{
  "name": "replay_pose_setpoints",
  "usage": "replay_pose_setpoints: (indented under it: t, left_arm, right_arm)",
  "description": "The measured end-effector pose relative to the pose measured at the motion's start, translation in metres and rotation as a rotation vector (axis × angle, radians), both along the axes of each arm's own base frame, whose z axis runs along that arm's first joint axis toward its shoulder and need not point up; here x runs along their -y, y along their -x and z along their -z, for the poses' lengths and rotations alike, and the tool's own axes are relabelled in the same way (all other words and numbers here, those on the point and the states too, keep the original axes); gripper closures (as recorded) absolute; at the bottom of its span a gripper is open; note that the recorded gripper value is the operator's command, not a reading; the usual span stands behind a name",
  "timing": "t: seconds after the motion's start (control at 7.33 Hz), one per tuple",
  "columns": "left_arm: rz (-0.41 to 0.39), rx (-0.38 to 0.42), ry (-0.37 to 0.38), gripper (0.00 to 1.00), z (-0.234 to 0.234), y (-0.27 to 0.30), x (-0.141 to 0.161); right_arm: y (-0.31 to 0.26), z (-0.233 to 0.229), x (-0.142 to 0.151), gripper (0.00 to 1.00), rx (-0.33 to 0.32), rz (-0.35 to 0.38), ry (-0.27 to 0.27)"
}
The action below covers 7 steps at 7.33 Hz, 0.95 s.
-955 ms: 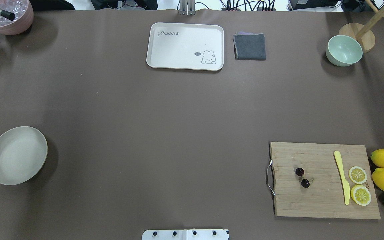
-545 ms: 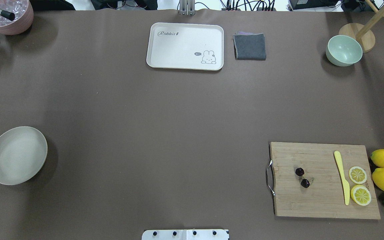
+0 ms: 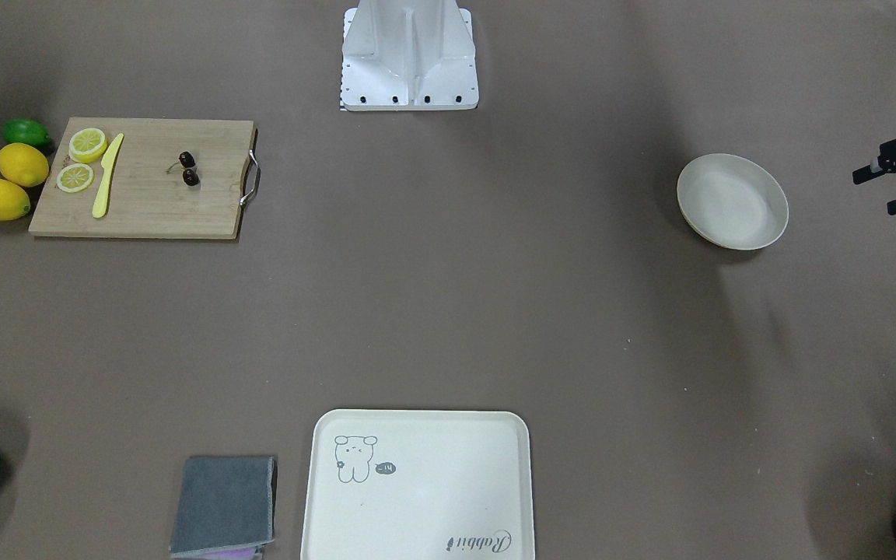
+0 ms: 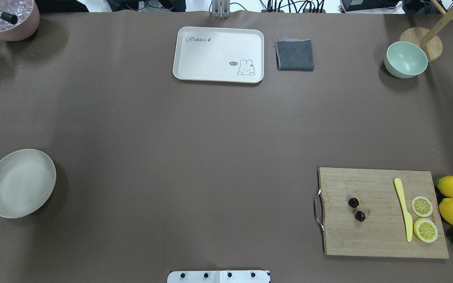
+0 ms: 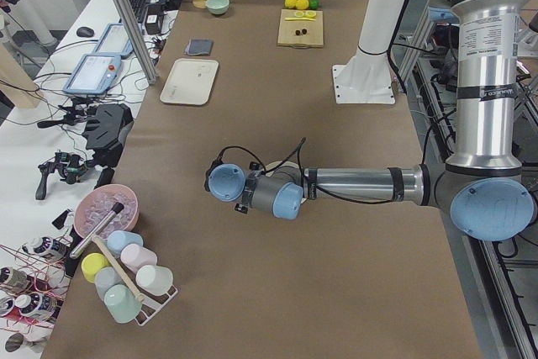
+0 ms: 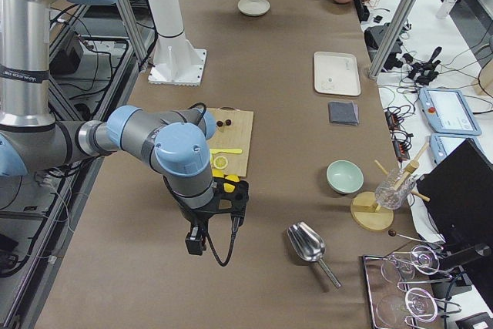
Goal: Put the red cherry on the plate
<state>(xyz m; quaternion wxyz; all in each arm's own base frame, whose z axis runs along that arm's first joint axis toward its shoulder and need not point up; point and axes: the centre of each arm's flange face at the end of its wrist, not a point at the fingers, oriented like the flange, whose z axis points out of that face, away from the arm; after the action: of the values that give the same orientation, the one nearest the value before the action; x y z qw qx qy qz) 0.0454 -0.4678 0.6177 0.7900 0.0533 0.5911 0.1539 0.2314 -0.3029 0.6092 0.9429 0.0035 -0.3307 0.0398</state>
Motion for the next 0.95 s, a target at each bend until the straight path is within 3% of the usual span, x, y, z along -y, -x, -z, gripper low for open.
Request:
replay_pose_setpoints:
  t: [0.27, 0.68, 0.95]
  left_arm:
    - [-0.021, 0.014, -0.001, 0.01, -0.007, -0.015, 0.008]
    - [-0.044, 0.019, -0.017, 0.01, -0.016, -0.042, 0.056]
    - [-0.035, 0.011, -0.050, 0.01, -0.020, -0.046, 0.044]
  right_arm:
    - [0.000, 0.000, -0.002, 0.00, 0.001, -0.001, 0.001]
    - [0.001, -0.001, -0.004, 0.00, 0.002, -0.001, 0.003]
    - [0.001, -0.002, -0.004, 0.00, 0.003, -0.001, 0.004]
